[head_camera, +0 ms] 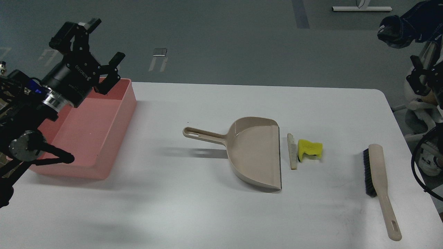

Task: Sweep and dump garbage into bin
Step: 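Move the left gripper toward the beige dustpan handle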

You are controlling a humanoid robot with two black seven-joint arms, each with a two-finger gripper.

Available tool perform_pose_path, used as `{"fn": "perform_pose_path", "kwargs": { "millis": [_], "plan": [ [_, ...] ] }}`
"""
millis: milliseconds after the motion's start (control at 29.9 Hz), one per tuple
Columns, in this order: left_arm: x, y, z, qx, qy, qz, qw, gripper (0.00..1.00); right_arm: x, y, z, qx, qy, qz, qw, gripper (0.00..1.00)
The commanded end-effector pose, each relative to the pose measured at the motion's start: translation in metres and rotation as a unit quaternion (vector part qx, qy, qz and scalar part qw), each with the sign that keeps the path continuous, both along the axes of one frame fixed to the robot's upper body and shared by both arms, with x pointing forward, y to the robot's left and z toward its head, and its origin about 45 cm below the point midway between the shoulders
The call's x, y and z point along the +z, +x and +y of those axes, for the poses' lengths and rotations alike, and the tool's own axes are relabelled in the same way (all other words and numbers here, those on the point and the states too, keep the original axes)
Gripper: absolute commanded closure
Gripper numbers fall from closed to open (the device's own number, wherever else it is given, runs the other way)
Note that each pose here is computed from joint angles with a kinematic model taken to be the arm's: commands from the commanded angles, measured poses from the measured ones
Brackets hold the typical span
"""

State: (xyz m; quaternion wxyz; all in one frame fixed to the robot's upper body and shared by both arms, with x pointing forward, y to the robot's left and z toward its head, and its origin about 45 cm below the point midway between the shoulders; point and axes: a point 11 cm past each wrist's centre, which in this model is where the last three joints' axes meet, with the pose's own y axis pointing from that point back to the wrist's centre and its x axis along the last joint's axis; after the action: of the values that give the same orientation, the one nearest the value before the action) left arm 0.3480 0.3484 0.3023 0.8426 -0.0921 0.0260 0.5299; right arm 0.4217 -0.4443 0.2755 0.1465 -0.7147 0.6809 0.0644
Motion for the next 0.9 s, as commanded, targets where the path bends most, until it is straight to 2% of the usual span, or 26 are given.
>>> {"fn": "perform_pose_path", "kwargs": {
  "millis": [0,201,402,535,636,770,870],
  "plan": [
    [-0.007,-0.035,-0.014,-0.043,0.011,0.023,0.999,0.02,0.004,-0.003,-0.008,-0.009,0.001,-0.006,1.0,0.0],
    [-0.024,-0.066,-0.04,-0.086,0.009,0.049,0.995,0.02,-0.001,-0.007,-0.01,-0.015,0.007,-0.003,1.0,0.0],
    [-0.037,-0.074,-0.047,-0.108,0.018,0.071,0.992,0.02,0.001,-0.007,-0.013,-0.017,0.004,-0.003,1.0,0.0],
    [-0.056,-0.077,-0.06,-0.138,0.068,0.088,0.984,0.02,0.001,-0.008,-0.016,-0.02,0.003,-0.002,1.0,0.0],
    [-0.091,-0.079,-0.095,-0.167,0.075,0.098,0.978,0.03,0.002,-0.007,-0.016,-0.02,0.003,-0.003,1.0,0.0],
    [-0.123,-0.078,-0.104,-0.152,0.089,0.117,0.977,0.03,0.003,-0.007,-0.016,-0.021,0.003,-0.003,1.0,0.0],
    [-0.136,-0.064,-0.108,-0.132,0.086,0.121,0.98,0.03,0.003,-0.007,-0.017,-0.022,0.002,-0.004,1.0,0.0]
  ]
}}
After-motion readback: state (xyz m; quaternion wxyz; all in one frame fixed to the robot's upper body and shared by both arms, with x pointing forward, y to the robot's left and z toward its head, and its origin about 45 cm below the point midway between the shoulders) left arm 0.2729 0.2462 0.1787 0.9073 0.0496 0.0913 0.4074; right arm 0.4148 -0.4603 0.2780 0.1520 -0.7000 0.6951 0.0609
